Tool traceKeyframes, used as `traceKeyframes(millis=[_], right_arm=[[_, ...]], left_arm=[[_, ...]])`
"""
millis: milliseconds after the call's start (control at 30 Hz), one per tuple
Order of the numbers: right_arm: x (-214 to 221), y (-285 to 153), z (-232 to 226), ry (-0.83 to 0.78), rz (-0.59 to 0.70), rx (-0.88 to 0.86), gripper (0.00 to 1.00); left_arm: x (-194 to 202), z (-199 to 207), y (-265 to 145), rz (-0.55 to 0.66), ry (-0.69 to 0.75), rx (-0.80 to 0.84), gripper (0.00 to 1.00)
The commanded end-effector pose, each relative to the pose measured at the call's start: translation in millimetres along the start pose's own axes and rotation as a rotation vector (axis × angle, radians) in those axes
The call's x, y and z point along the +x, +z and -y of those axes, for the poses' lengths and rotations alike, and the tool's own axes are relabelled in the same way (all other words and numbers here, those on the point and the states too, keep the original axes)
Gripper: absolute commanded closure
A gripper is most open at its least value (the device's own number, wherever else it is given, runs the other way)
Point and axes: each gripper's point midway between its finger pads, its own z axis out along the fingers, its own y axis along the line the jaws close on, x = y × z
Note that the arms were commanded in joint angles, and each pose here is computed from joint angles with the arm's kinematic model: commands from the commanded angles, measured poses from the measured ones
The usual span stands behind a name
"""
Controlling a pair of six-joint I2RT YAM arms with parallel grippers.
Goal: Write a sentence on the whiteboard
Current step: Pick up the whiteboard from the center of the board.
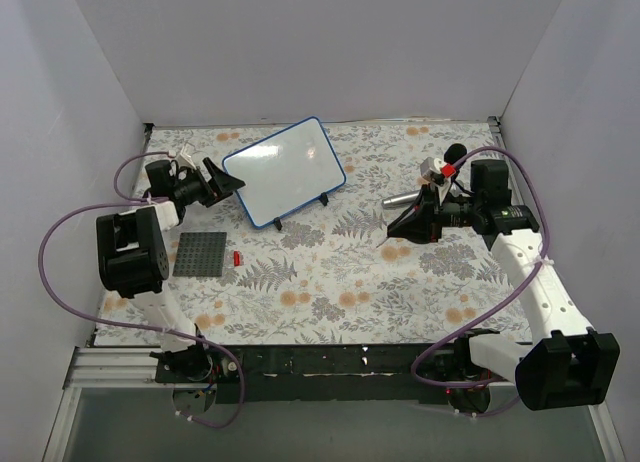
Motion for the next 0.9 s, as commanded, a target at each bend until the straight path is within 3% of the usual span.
traceKeyframes(millis=[0,400,567,767,867], right_arm=[[-15.5,0.1,-5.1,-0.048,0.017,-0.031,0.99],[-13.8,1.7,-2.3,-0.037,0.009,-0.034,0.99],[-12.7,2.2,-0.7,-0.036,0.006,-0.031,0.99],[-13.4,2.0,-1.3,-0.036,0.005,-0.032,0.99],[-13.0,1.8,-1.5,-0.039,0.004,-0.029,0.99]], left_arm=[[-32.1,32.5,4.9,0.051,0.104,0.168,0.27],[-30.8,26.6,19.6,0.029,0.048,0.296,0.57],[-28.7,27.1,24.1,0.018,0.035,0.316,0.83],[-31.4,34.7,25.0,0.035,0.042,0.357,0.85],[-33.9,34.1,26.4,0.044,0.037,0.359,0.71]])
